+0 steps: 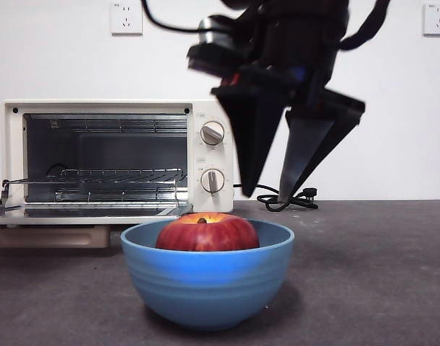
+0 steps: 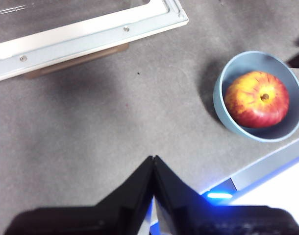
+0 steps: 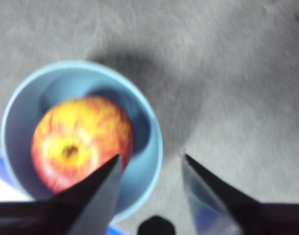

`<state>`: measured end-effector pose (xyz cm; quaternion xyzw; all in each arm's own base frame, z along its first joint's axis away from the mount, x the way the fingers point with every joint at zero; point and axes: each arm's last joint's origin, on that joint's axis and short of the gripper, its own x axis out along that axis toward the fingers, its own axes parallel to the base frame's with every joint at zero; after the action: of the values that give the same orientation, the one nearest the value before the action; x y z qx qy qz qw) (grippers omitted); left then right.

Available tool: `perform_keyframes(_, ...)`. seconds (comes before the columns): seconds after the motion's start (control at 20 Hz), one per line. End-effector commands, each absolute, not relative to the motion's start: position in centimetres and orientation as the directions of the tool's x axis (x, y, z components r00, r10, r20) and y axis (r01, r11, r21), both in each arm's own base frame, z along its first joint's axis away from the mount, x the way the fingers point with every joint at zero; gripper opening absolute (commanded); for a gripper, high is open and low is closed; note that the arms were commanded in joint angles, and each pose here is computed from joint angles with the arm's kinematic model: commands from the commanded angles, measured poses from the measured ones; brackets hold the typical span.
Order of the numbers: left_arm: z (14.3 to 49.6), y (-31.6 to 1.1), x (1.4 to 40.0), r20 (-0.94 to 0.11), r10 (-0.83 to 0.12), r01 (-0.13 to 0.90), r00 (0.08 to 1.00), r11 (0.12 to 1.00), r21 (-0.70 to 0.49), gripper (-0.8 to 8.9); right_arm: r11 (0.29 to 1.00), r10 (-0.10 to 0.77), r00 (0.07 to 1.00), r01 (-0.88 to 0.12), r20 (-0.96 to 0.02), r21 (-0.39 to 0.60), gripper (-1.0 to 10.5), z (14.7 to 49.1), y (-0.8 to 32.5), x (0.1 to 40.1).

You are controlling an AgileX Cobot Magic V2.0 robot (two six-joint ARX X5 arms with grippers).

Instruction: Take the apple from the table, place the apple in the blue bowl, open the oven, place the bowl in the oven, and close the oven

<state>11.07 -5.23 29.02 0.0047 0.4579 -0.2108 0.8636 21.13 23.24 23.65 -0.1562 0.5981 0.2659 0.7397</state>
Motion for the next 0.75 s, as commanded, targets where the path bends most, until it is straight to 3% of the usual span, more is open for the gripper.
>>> perform_keyframes(0.05,28.9,-5.1,10.7,-0.8,-0.359,0.373,0.48,0.909,-0.185,-0.05,0.81,0.188,0.164,-0.583,-0.969,0.058,2.9,23.0,23.6,21.5)
perform_keyframes(0.4,28.8,-5.0,10.4,-0.813,-0.352,0.368,0.463,0.911,-0.185,-0.05,0.797,0.183,0.173,-0.603,-0.968,0.043,2.8,22.6,23.8,21.8)
perform_keyframes(0.75,28.8,-5.0,10.4,-0.814,-0.351,0.368,0.462,0.911,-0.184,-0.05,0.799,0.151,0.141,-0.6,-0.979,0.037,2.8,19.9,24.7,22.9)
